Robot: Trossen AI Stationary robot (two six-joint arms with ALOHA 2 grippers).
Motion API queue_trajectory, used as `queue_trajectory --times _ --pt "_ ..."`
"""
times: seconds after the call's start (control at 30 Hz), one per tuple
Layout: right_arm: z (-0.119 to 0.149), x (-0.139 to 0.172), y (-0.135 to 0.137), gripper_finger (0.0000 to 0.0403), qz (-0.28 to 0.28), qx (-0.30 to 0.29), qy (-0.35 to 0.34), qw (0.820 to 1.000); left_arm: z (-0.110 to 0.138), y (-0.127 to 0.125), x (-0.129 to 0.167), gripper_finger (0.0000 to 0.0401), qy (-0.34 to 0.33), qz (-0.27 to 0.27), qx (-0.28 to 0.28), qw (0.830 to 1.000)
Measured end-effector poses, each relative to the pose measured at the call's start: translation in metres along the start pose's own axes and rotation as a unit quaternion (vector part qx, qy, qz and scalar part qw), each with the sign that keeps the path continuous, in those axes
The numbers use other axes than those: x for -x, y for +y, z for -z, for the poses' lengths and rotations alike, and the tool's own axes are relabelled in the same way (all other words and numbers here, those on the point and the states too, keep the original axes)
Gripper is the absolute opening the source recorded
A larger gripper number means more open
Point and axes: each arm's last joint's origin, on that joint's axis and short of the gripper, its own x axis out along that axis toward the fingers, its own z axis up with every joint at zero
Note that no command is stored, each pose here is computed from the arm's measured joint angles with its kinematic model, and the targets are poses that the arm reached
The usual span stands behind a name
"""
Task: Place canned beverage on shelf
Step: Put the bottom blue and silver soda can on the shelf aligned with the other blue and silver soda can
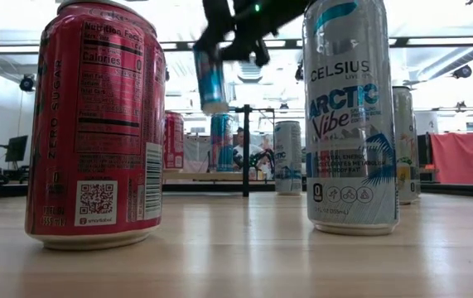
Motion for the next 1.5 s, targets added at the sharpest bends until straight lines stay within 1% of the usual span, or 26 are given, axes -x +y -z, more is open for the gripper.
queue_trajectory --times 0.1,0.2,0.3,0.37,0.47,0.57,0.67,0.77,0.93,1.03,1.17,1.37,1.5 --pt "0.016 -0.002 -0.004 0.0219 0.031 -0.020 0.002 0.999 0.012 -0.002 0.005 0.0336 -0.002 0.011 0.005 1.000" --pt "0.021 -0.003 -0.007 0.0219 0.036 -0.047 -0.028 0.998 0.024 -0.005 0.008 0.0336 0.000 0.014 0.012 1.000" --pt "0.028 -0.001 -0.006 0.0219 0.033 -0.054 -0.041 0.997 0.030 -0.005 0.011 0.0336 -0.013 0.008 0.013 1.000" --pt "0.032 0.000 -0.004 0.0219 0.032 -0.049 -0.047 0.997 0.031 -0.005 0.012 0.0336 -0.024 0.003 0.018 1.000" --pt "0.030 0.003 0.003 0.0219 0.028 -0.047 -0.079 0.995 0.032 -0.005 0.012 0.0336 -0.038 -0.005 0.027 0.999" --pt "0.027 0.009 0.012 0.0219 0.046 -0.035 -0.107 0.993 0.036 -0.010 0.010 0.0336 -0.041 0.003 0.027 0.999" --pt "0.030 0.016 0.024 0.0219 0.069 -0.016 -0.111 0.991 0.037 -0.014 0.007 0.0336 -0.056 0.018 0.038 0.998" --pt "0.032 0.023 0.036 0.0219 0.083 -0.014 -0.117 0.990 0.036 -0.019 0.003 0.0336 -0.069 0.025 0.051 0.996" --pt "0.028 0.032 0.053 0.0219 0.066 -0.005 -0.129 0.989 0.050 -0.038 -0.007 0.0336 -0.066 0.054 0.094 0.992" --pt "0.026 0.036 0.060 0.0219 0.064 -0.001 -0.134 0.989 0.060 -0.049 -0.012 0.0336 -0.066 0.056 0.125 0.988" --pt "0.027 0.039 0.067 0.0219 0.049 0.001 -0.134 0.990 0.073 -0.062 -0.019 0.0335 -0.061 0.059 0.150 0.985" --pt "0.022 0.047 0.077 0.0219 0.033 0.030 -0.164 0.985 0.077 -0.077 -0.031 0.0334 -0.065 0.057 0.158 0.984" --pt "0.020 0.049 0.081 0.0219 0.000 0.041 -0.177 0.983 0.076 -0.086 -0.041 0.0334 -0.063 0.057 0.156 0.984"
